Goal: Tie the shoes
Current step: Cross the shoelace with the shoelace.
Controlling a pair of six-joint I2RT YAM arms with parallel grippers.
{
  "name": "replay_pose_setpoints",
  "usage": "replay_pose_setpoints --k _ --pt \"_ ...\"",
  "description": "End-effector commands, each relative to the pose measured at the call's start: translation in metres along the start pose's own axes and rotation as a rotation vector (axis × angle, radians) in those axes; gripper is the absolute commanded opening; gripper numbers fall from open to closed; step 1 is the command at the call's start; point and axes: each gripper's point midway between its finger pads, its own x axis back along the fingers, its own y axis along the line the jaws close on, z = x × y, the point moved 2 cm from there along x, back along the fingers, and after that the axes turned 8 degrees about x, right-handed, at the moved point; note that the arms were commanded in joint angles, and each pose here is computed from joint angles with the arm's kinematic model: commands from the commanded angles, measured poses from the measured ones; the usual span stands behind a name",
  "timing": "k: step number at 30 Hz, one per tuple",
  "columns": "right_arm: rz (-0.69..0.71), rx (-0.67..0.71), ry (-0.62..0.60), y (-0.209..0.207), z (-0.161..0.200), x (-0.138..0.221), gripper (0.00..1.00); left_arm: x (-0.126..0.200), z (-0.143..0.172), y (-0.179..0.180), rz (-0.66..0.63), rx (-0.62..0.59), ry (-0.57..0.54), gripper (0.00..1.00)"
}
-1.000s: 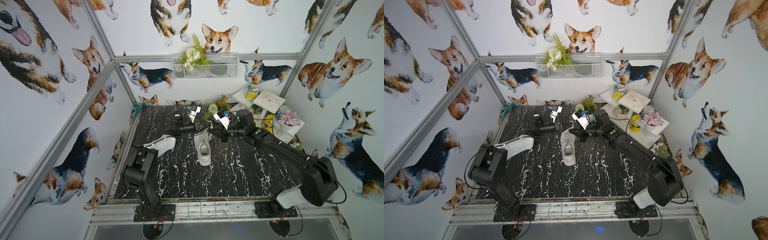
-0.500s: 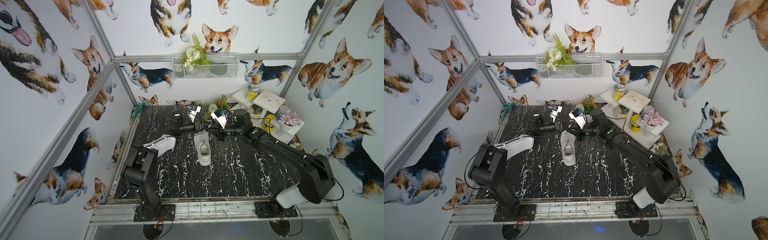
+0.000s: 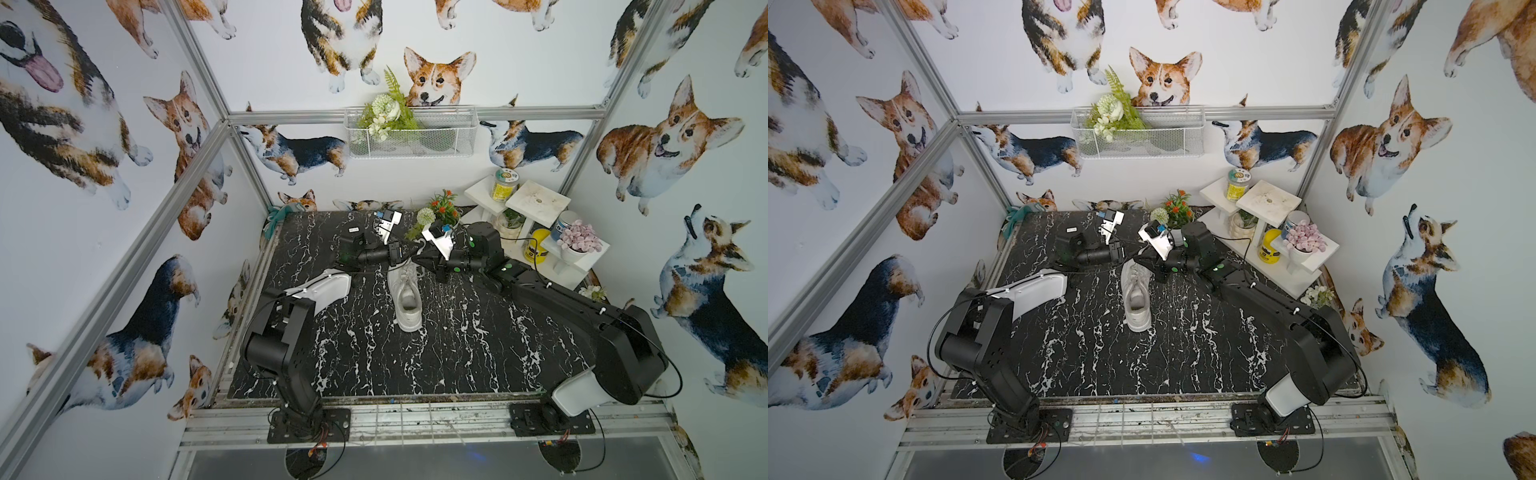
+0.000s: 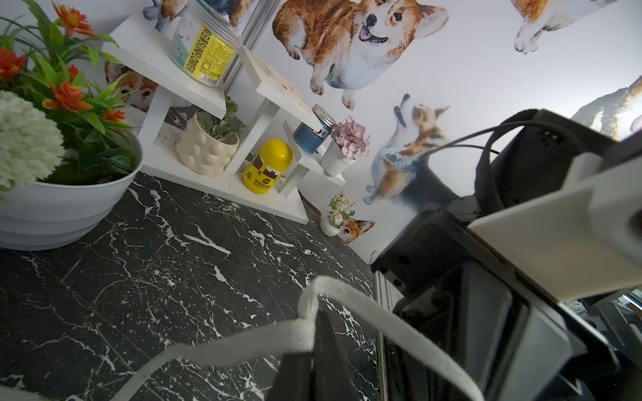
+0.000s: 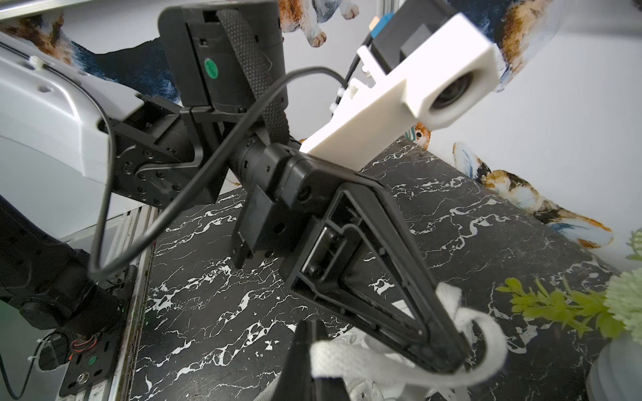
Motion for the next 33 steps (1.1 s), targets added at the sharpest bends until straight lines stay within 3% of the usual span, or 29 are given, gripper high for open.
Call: replay_pose_setpoints --k 1,20,33 --pt "0.047 0.072 -0.043 -0.007 -0.009 0.001 0.0 -0.001 -0.005 -0.001 0.0 -0.014 -0.013 0.03" --pt "0.205 0.147 -0.003 -0.036 0.031 -0.013 0.0 -0.003 -0.009 0.002 0.001 -0.003 -0.017 0.03" --pt "0.254 0.158 0.137 -0.047 0.073 -0.018 0.0 -0.005 -0.008 0.004 0.003 0.004 -0.009 0.03"
